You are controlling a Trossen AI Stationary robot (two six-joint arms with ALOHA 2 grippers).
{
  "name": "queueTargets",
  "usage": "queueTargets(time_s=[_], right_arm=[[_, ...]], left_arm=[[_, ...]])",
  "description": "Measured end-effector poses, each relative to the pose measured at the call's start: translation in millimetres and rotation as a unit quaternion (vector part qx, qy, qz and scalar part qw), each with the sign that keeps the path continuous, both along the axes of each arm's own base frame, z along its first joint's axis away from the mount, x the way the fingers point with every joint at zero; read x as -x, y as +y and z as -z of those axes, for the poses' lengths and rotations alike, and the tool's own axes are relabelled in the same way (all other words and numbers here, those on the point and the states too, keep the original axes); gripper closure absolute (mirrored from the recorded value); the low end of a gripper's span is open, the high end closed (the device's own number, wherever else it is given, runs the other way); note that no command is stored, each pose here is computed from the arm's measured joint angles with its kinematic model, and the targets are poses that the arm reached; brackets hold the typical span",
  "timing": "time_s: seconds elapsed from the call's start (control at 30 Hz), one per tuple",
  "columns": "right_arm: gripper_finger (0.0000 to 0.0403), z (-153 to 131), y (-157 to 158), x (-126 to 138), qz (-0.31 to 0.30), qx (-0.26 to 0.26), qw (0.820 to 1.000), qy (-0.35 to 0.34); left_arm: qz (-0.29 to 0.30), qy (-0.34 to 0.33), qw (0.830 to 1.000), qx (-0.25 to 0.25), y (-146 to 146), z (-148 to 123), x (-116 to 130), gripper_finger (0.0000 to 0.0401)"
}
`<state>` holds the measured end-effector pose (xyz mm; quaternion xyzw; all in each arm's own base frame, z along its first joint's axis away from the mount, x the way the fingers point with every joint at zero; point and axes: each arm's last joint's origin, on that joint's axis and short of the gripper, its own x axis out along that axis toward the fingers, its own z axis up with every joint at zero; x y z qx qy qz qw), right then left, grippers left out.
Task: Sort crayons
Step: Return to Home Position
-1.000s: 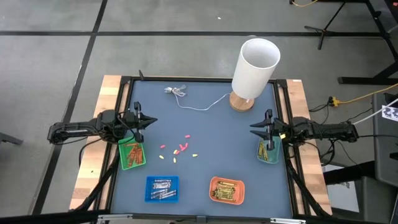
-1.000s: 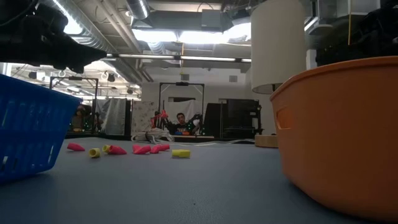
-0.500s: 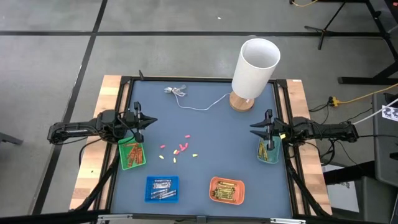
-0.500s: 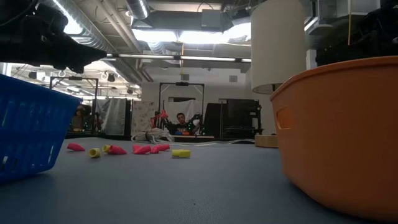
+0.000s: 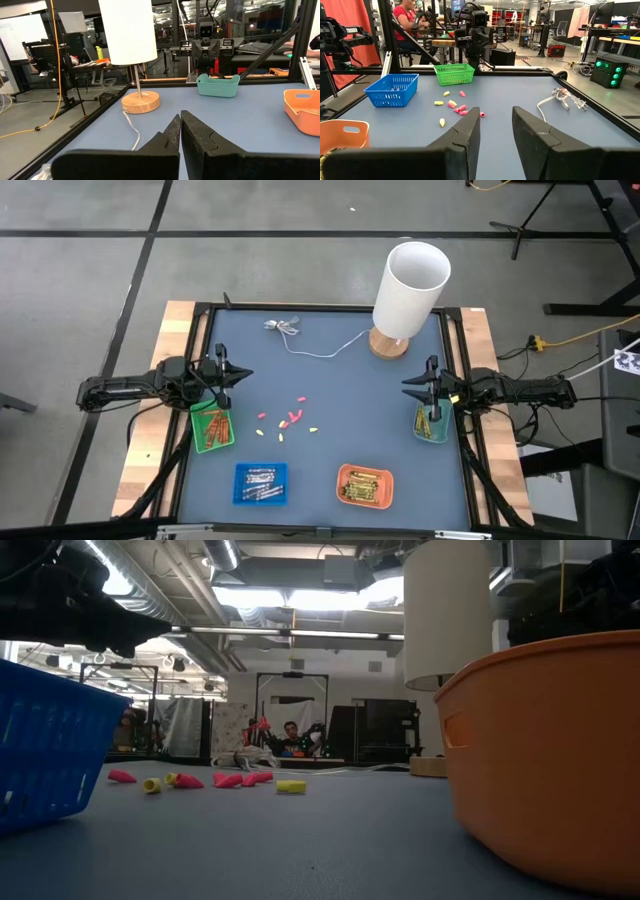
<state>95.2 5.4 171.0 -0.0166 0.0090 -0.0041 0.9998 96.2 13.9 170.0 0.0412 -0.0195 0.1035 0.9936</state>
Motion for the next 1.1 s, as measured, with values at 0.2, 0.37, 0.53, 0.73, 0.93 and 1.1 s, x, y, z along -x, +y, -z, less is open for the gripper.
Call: queueTargets(time_s=[0.2,0.37,0.53,0.73,0.93,1.1], right_arm=[[0.0292,-0.1,0.0,0.0,0.0,0.0,1.0,0.0],[0.0292,0.0,0.0,0.0,0.0,0.0,1.0,0.0],[0.0292,0.1,0.0,0.0,0.0,0.0,1.0,0.0],[0.0292,0.0,0.0,0.0,0.0,0.0,1.0,0.0],[0.0292,-0.1,0.0,0.0,0.0,0.0,1.0,0.0],[0.0292,0.0,0.0,0.0,0.0,0.0,1.0,0.0]], left_arm=[[0.0,0.0,1.0,0.0,0.0,0.0,0.0,0.0401],[0.0,0.0,1.0,0.0,0.0,0.0,0.0,0.0401],[0.0,0.0,1.0,0.0,0.0,0.0,0.0,0.0401],[0.0,0.0,1.0,0.0,0.0,0.1,0.0,0.0401],[0.0,0.0,1.0,0.0,0.0,0.1,0.0,0.0401],[0.0,0.0,1.0,0.0,0.0,0.1,0.0,0.0401]])
